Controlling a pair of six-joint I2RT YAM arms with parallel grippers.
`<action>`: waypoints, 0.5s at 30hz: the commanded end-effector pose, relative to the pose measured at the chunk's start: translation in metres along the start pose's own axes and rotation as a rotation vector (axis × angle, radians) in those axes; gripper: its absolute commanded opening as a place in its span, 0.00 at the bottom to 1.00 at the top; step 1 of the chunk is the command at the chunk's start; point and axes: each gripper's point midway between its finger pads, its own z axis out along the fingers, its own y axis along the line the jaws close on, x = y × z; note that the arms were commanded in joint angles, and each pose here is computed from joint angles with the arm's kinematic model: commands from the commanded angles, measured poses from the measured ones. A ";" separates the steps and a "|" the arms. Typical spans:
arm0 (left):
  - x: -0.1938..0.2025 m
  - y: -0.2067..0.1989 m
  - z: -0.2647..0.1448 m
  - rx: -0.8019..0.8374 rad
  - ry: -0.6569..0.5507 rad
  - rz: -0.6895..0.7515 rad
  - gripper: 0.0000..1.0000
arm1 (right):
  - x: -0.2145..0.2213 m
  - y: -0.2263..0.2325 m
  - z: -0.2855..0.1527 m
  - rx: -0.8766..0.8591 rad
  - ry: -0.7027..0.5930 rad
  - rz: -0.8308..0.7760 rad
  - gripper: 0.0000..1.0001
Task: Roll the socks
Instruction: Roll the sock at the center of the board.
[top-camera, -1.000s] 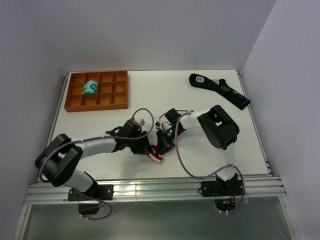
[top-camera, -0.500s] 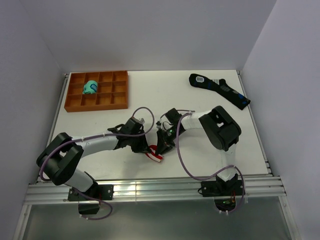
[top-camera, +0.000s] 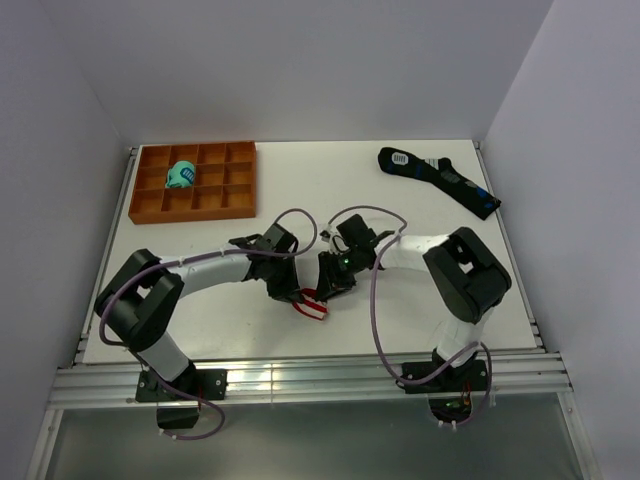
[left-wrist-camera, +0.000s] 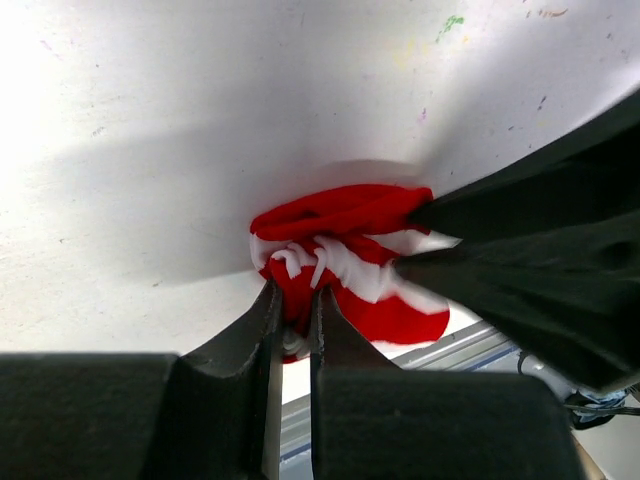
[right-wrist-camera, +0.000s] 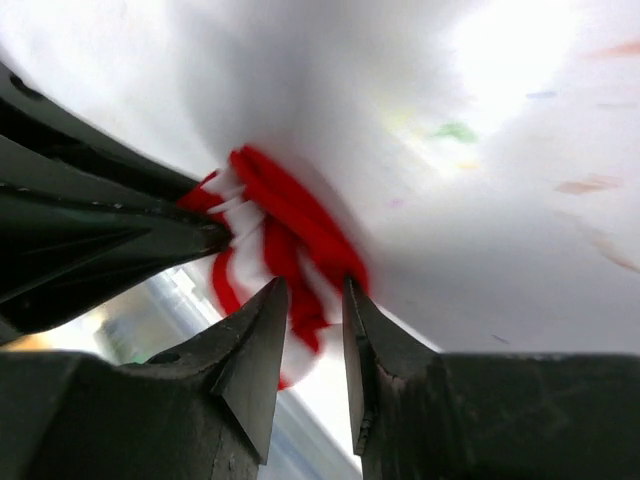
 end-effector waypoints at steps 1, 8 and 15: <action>0.024 0.032 0.006 -0.129 0.103 0.000 0.00 | -0.040 -0.007 -0.020 0.114 -0.245 -0.099 0.37; 0.024 0.021 0.003 -0.109 0.154 0.009 0.00 | -0.057 0.030 -0.059 0.014 -0.503 -0.263 0.41; 0.026 0.018 0.000 -0.142 0.220 0.018 0.00 | -0.043 0.061 -0.071 -0.028 -0.635 -0.391 0.42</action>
